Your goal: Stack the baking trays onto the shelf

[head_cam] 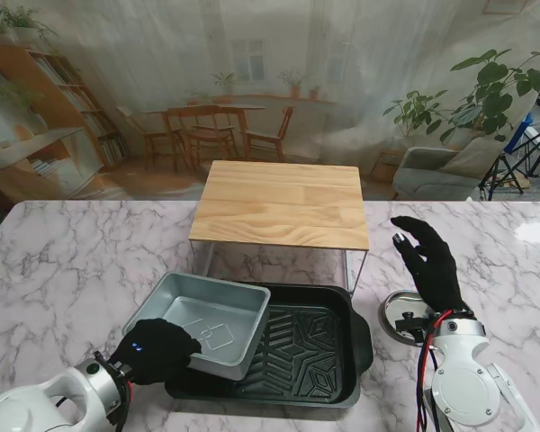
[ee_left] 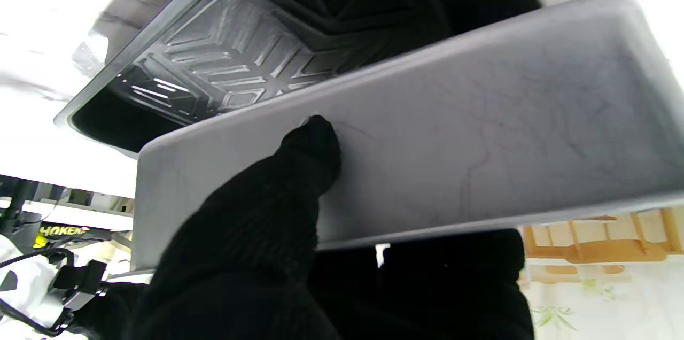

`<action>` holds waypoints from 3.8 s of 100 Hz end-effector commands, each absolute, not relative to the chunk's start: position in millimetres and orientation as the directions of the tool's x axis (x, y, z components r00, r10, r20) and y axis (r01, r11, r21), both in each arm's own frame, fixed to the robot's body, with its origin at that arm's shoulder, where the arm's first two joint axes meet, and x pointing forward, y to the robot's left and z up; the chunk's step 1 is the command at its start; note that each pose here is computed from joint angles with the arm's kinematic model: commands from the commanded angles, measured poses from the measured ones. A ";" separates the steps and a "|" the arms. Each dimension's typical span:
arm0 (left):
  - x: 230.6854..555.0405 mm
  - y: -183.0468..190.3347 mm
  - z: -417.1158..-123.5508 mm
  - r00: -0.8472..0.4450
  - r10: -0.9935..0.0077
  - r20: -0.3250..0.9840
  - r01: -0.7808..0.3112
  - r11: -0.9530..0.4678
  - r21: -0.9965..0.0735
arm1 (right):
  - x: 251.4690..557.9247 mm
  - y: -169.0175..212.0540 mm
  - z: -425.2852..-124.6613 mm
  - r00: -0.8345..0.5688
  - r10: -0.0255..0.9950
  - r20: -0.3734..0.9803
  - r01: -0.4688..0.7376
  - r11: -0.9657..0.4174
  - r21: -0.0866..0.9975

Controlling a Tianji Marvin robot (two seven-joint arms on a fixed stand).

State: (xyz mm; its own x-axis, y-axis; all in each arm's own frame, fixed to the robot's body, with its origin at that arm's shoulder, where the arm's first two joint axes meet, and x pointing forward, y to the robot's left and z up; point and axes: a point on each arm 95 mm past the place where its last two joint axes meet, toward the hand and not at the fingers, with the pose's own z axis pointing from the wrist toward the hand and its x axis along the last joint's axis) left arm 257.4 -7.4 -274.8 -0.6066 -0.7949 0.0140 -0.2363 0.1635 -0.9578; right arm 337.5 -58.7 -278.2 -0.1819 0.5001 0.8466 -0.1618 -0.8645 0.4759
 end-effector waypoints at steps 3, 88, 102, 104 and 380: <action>262.3 -17.5 -264.9 -0.619 -0.786 0.015 -0.221 0.156 -0.963 | 336.4 -59.2 -280.9 -0.173 0.497 0.850 -0.159 -0.866 0.474; 272.5 -57.8 -284.9 -0.650 -0.757 0.066 -0.308 0.183 -0.934 | 334.9 -61.9 -280.5 -0.170 0.491 0.854 -0.167 -0.869 0.466; 276.1 -60.6 -293.2 -0.641 -0.765 0.068 -0.323 0.189 -0.927 | 335.5 -61.4 -280.9 -0.167 0.492 0.854 -0.164 -0.868 0.468; 276.5 -61.3 -294.3 -0.639 -0.766 0.069 -0.325 0.188 -0.927 | 335.5 -61.3 -281.0 -0.167 0.492 0.854 -0.163 -0.868 0.468; 346.6 122.7 -252.8 -0.191 -0.981 -0.042 0.102 0.023 -0.995 | 335.9 -66.9 -286.0 -0.156 0.505 0.849 -0.175 -0.860 0.479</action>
State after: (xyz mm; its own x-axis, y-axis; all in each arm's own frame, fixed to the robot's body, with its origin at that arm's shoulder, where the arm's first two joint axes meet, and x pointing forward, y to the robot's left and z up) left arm 336.9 121.1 -255.1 -0.2101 -0.9773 -0.0278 0.0897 0.0090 -0.9959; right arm 336.6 -67.4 -283.0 -0.1676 0.5053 0.8465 -0.1795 -0.8599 0.4778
